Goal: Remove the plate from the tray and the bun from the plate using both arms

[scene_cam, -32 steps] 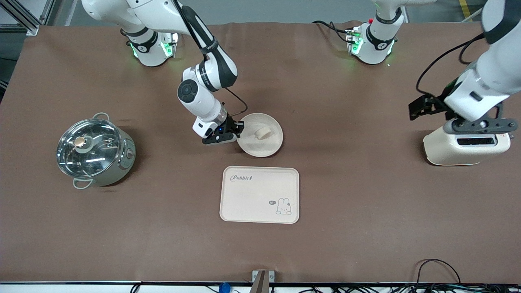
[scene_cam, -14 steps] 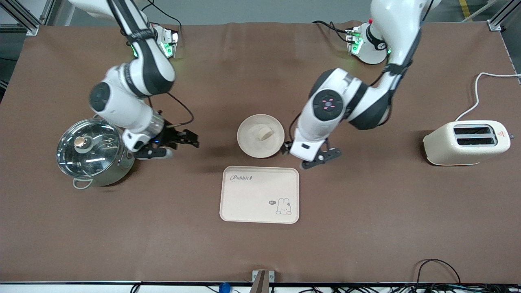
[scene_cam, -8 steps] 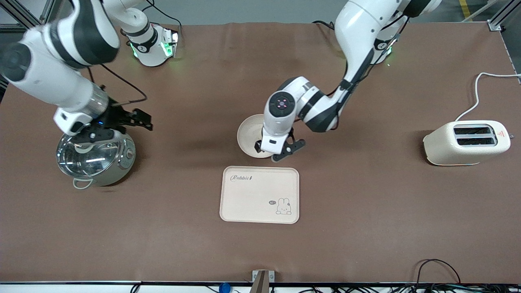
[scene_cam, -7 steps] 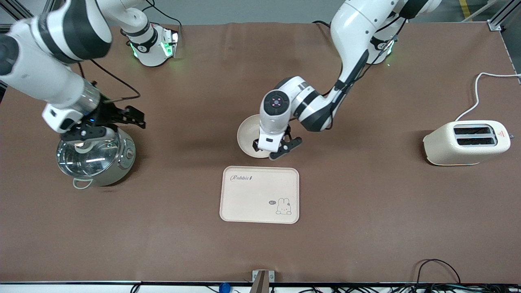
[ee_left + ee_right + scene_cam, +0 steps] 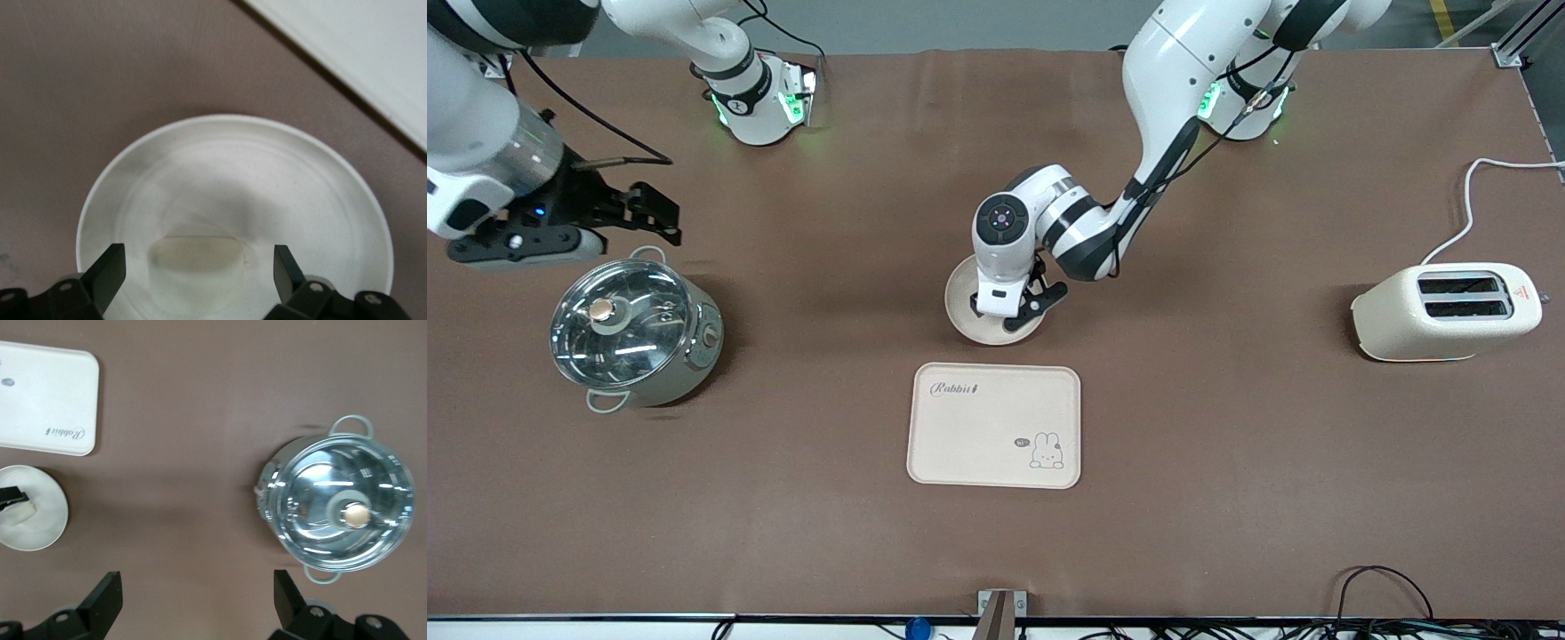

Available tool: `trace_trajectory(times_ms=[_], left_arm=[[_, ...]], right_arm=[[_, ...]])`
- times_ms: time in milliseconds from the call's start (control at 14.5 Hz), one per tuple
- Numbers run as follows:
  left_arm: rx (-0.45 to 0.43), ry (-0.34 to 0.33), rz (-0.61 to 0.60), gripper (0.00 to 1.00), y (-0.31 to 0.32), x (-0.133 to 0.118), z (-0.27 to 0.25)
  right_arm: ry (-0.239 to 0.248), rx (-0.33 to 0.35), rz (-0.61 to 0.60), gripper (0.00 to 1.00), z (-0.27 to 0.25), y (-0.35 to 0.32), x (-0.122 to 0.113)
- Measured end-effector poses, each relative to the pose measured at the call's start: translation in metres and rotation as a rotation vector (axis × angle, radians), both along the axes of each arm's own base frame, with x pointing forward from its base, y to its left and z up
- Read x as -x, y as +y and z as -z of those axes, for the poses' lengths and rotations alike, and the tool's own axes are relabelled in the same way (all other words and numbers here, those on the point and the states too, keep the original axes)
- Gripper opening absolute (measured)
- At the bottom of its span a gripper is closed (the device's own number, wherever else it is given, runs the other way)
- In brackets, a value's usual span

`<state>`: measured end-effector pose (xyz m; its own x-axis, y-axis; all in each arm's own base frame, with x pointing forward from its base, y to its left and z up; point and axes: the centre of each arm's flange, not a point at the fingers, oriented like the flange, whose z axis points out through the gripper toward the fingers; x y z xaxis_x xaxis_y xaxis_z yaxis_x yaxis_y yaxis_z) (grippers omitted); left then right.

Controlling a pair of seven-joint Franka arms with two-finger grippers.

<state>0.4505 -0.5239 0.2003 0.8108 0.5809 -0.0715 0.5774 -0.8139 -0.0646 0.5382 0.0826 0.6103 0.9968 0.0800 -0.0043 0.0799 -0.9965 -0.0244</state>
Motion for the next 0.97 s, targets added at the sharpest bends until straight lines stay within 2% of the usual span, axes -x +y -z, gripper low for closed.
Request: trace_trajectory(times_ms=[69, 138, 207, 276, 345, 414, 621, 828, 966], left_arm=[[0.0, 0.001, -0.004, 0.9, -0.002, 0.003, 0.003], [0.001, 0.001, -0.004, 0.9, -0.002, 0.005, 0.007], [0.002, 0.002, -0.008, 0.86, -0.003, 0.008, 0.011], [0.003, 0.002, -0.014, 0.74, -0.005, 0.011, 0.015], [0.002, 0.002, -0.017, 0.67, -0.006, 0.012, 0.017], [0.002, 0.002, -0.022, 0.67, -0.006, 0.013, 0.017], [0.002, 0.001, -0.035, 0.43, -0.006, 0.013, 0.017], [0.003, -0.002, -0.046, 0.38, -0.006, 0.01, 0.014], [0.011, -0.019, -0.058, 0.39, -0.004, 0.001, 0.004]], right_arm=[[-0.009, 0.006, 0.013, 1.0, -0.006, -0.009, 0.001], [-0.016, 0.008, 0.039, 1.0, -0.01, -0.025, 0.002], [-0.021, 0.008, 0.078, 1.0, -0.014, -0.046, 0.002], [-0.024, 0.01, 0.117, 1.0, -0.016, -0.069, 0.002], [-0.023, 0.015, 0.148, 1.0, -0.017, -0.089, 0.003], [-0.021, 0.02, 0.173, 1.0, -0.017, -0.105, 0.004], [-0.031, 0.026, 0.199, 1.0, -0.023, -0.123, 0.006], [-0.032, 0.027, 0.186, 1.0, -0.024, -0.117, 0.005], [-0.032, 0.027, 0.182, 1.0, -0.024, -0.114, 0.005]])
